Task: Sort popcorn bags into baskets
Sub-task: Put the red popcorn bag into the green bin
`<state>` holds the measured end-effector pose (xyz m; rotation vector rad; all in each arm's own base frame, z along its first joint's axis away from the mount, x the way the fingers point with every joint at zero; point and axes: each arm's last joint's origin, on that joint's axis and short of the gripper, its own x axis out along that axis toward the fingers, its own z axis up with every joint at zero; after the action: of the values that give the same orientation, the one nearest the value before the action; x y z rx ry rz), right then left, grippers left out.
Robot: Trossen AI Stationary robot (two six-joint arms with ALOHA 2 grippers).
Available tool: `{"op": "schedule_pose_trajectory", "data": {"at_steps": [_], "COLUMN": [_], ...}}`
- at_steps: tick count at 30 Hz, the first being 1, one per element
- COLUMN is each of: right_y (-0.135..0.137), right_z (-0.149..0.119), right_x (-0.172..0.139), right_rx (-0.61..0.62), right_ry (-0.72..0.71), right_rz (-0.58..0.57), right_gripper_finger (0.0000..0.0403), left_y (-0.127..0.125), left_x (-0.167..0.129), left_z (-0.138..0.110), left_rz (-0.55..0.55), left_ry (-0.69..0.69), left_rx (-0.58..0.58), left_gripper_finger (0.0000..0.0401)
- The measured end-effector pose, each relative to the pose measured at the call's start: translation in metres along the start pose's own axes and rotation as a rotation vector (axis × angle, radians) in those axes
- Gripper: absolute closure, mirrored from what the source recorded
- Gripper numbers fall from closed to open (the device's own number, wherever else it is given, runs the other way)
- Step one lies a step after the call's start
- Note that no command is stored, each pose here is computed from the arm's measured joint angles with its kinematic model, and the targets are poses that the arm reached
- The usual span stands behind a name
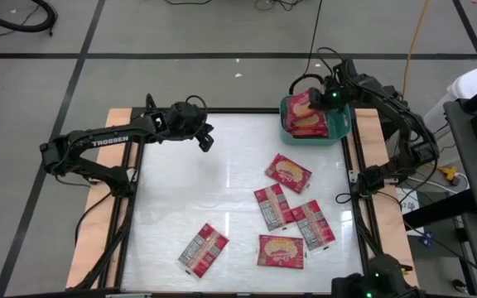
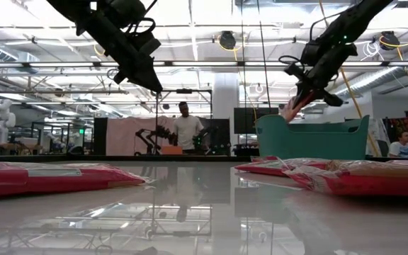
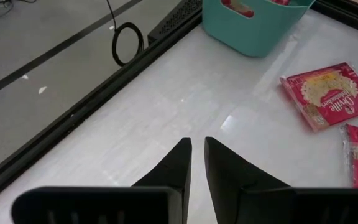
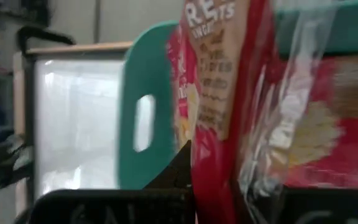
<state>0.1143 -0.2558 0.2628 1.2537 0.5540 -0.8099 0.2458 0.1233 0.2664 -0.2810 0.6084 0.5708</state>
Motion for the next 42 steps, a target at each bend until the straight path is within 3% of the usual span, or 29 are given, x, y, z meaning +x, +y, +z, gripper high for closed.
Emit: {"op": "schedule_pose_trajectory", "data": {"at_steps": [9, 25, 33, 42], "right_y": [0.001, 0.003, 0.006, 0.021], "right_z": [-0.001, -0.003, -0.016, -0.033], "right_x": [-0.002, -0.011, -0.034, -0.073], "right_rx": [-0.002, -0.02, -0.061, -0.12], "right_ry": [-0.034, -0.068, -0.126, -0.269], "right_rz": [-0.042, -0.071, -0.157, -0.085], "right_gripper_finger": [0.0383, 0.0255, 0.0248, 0.0248], "left_y": [0.0, -0.001, -0.005, -0.002], "left_x": [0.0, 0.0, 0.0, -0.002], "left_z": [0.0, 0.0, -0.003, -0.016], "left_rz": [0.0, -0.027, -0.059, -0.034], "left_ry": [0.0, 0.005, 0.033, 0.171], "left_rx": [0.014, -0.023, -0.041, -0.031], "left_gripper_finger": [0.0354, 0.0354, 0.0354, 0.0354]}}
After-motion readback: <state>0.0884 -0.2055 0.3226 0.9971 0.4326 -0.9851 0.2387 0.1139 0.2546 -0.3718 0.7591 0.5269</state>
